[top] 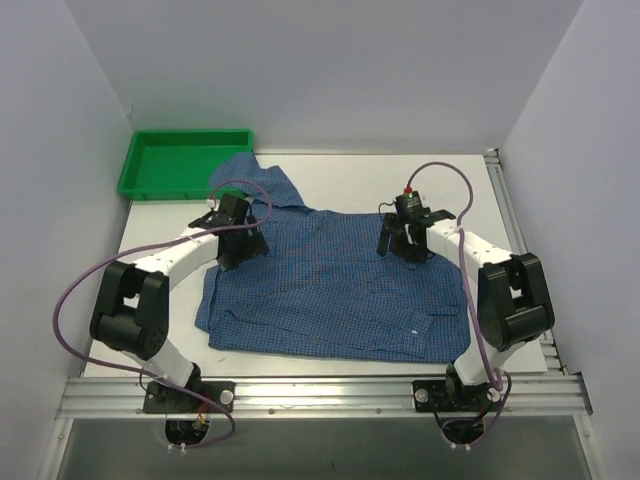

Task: Fold and stack the long sleeve shirts
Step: Fold the shirt

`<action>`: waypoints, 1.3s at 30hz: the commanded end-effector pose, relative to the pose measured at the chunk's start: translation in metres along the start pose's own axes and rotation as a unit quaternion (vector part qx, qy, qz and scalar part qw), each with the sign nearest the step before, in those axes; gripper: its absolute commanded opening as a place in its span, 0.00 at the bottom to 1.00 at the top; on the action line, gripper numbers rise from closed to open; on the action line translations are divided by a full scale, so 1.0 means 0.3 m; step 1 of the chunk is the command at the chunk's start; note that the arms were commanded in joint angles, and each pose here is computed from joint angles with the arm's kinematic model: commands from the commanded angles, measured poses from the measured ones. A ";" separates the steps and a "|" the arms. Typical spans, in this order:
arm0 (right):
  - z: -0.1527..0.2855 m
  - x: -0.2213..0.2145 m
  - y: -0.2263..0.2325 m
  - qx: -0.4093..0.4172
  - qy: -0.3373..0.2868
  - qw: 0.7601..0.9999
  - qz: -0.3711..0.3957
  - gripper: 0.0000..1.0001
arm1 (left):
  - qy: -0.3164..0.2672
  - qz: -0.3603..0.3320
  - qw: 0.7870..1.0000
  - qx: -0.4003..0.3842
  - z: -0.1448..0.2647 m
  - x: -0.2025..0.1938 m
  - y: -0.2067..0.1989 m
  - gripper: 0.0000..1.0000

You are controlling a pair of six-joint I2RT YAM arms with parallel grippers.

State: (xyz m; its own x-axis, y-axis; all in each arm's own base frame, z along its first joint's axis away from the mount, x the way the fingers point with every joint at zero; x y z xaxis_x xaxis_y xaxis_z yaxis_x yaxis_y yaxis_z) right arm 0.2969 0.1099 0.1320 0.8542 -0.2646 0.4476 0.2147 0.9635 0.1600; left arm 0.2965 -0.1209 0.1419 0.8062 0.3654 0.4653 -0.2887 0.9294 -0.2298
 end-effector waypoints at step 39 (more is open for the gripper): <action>0.116 0.225 -0.243 -0.008 -0.015 0.994 -0.107 0.63 | -0.043 -0.084 0.993 0.067 -0.181 0.375 0.035 0.85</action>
State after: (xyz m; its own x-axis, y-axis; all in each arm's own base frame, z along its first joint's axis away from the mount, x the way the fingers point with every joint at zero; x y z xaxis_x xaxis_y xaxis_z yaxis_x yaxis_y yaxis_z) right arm 0.3099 0.0242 0.1727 0.7843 -0.4741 0.4001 0.4116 0.8802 0.2362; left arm 0.3888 -0.0739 0.1310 0.8432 0.2350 0.4835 -0.2521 0.9672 -0.0304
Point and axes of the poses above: each gripper's point midway between its finger pads, its own z axis back along the fingers, its own y axis along the line the jaws close on, x = y × z, the point moved 9 cm from there along z, back along the fingers, and after that the axes turned 4 degrees about -z, right-handed, at the moved point
